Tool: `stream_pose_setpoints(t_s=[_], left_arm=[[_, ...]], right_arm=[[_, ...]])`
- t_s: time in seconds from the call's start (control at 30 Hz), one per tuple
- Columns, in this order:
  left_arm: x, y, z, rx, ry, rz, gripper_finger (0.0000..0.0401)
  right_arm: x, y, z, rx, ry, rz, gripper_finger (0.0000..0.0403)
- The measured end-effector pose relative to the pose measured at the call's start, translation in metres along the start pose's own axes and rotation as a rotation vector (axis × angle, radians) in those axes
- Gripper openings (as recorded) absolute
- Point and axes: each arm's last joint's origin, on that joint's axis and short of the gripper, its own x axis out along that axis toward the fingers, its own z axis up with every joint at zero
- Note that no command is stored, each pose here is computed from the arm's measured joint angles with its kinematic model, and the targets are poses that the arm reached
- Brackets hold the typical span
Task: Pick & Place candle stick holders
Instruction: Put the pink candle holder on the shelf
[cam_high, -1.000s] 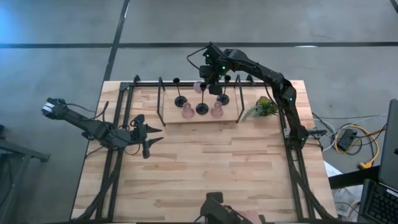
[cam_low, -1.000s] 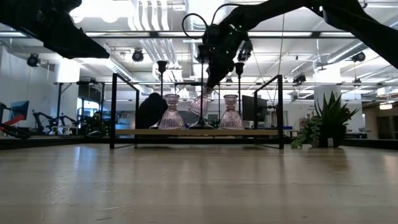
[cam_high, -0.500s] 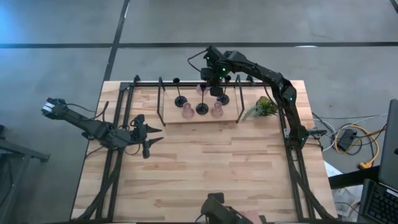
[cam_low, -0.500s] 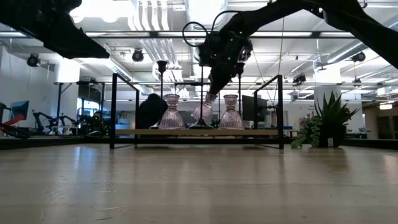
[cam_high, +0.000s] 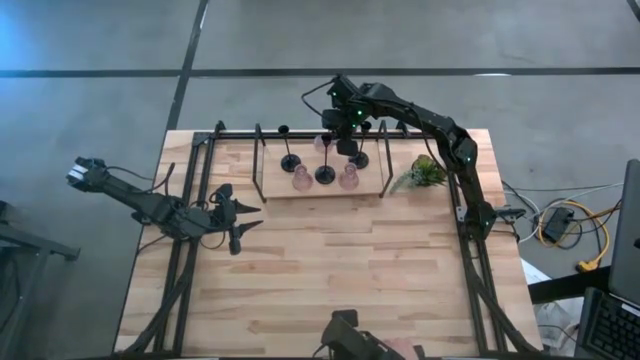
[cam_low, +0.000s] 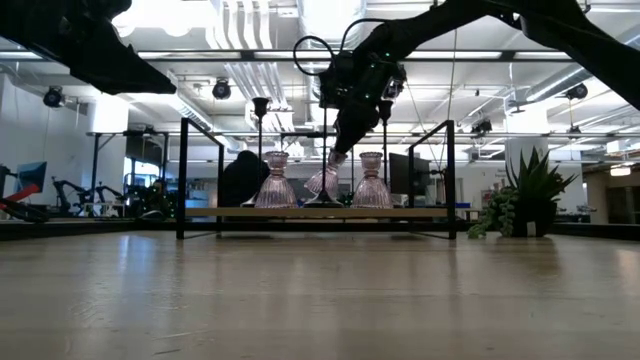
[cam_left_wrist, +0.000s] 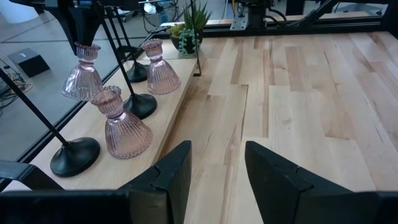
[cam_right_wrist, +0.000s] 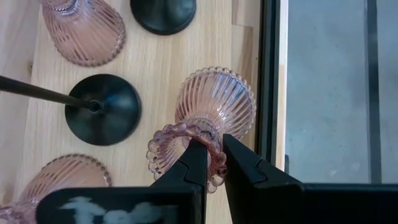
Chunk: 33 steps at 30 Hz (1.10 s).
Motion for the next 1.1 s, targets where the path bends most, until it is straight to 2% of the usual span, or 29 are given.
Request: stream_pose_setpoints(t_s=[0.33, 0.53, 1.1], left_arm=[[0.0, 0.0, 0.0, 0.0, 0.0, 0.0, 0.0154], [0.0, 0.0, 0.0, 0.0, 0.0, 0.0, 0.0154], [0.0, 0.0, 0.0, 0.0, 0.0, 0.0, 0.0154]], right_arm=[[0.0, 0.003, 0.004, -0.025, 0.009, -0.026, 0.0019], [-0.012, 0.002, 0.013, -0.038, 0.001, -0.063, 0.0019], [-0.013, 0.008, 0.015, -0.07, 0.021, -0.045, 0.0019]])
